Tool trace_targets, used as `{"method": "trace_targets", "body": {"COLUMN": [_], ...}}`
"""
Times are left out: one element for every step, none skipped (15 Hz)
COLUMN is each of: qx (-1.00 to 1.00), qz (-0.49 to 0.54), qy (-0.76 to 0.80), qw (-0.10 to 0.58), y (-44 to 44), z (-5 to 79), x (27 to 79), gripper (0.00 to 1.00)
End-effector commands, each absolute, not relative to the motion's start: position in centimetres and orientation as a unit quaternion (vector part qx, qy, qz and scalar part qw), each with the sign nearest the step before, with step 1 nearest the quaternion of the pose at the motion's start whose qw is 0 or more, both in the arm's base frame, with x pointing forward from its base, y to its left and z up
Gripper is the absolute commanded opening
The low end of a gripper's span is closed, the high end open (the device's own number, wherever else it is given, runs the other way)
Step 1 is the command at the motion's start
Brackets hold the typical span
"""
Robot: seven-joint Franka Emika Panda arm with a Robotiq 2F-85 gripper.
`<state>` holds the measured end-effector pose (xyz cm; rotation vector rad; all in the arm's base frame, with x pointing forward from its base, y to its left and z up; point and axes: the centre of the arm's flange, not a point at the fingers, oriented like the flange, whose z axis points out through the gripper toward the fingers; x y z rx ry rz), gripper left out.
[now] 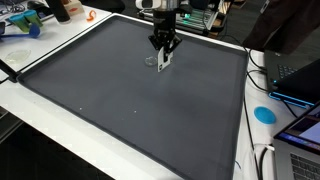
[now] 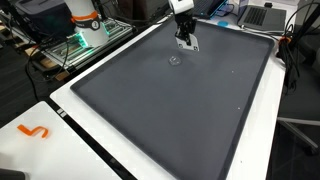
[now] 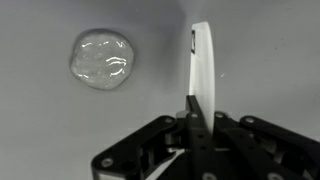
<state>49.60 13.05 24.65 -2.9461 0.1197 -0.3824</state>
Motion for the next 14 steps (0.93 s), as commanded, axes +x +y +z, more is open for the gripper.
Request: {"method": "trace_targets", "body": {"qx": [-0.991,-0.992,-0.992,-0.993,-0.994,-0.994,-0.995,-0.995,-0.995,-0.995,-0.995,-0.994,-0.994,-0.993], "qz": [-0.116,-0.112,-0.108,-0.104,-0.099,-0.095,-0.091,-0.086,-0.082,-0.08,-0.076,-0.073,-0.07,-0.066], "qy": [0.045,0.044,0.044,0.044,0.045,0.045,0.046,0.045,0.047,0.048,0.049,0.05,0.054,0.054], "qw": [0.054,0.048,0.037,0.029,0.02,0.011,0.002,-0.008,-0.02,-0.037,-0.048,-0.06,-0.071,-0.082], "y": [14.3,14.5,14.6,14.8,15.0,15.1,15.3,15.6,15.9,16.0,16.1,16.1,16.0,16.0], "z": [26.2,26.4,26.6,26.8,27.1,27.3,27.6,27.9,28.3,28.5,28.8,29.1,29.4,29.8], "x": [49.7,49.7,49.9,50.0,50.3,50.4,50.7,50.9,51.2,51.4,51.7,52.0,52.2,52.4], "gripper": [0.01,0.01,0.01,0.01,0.01,0.01,0.01,0.01,0.01,0.01,0.01,0.01,0.01,0.01]}}
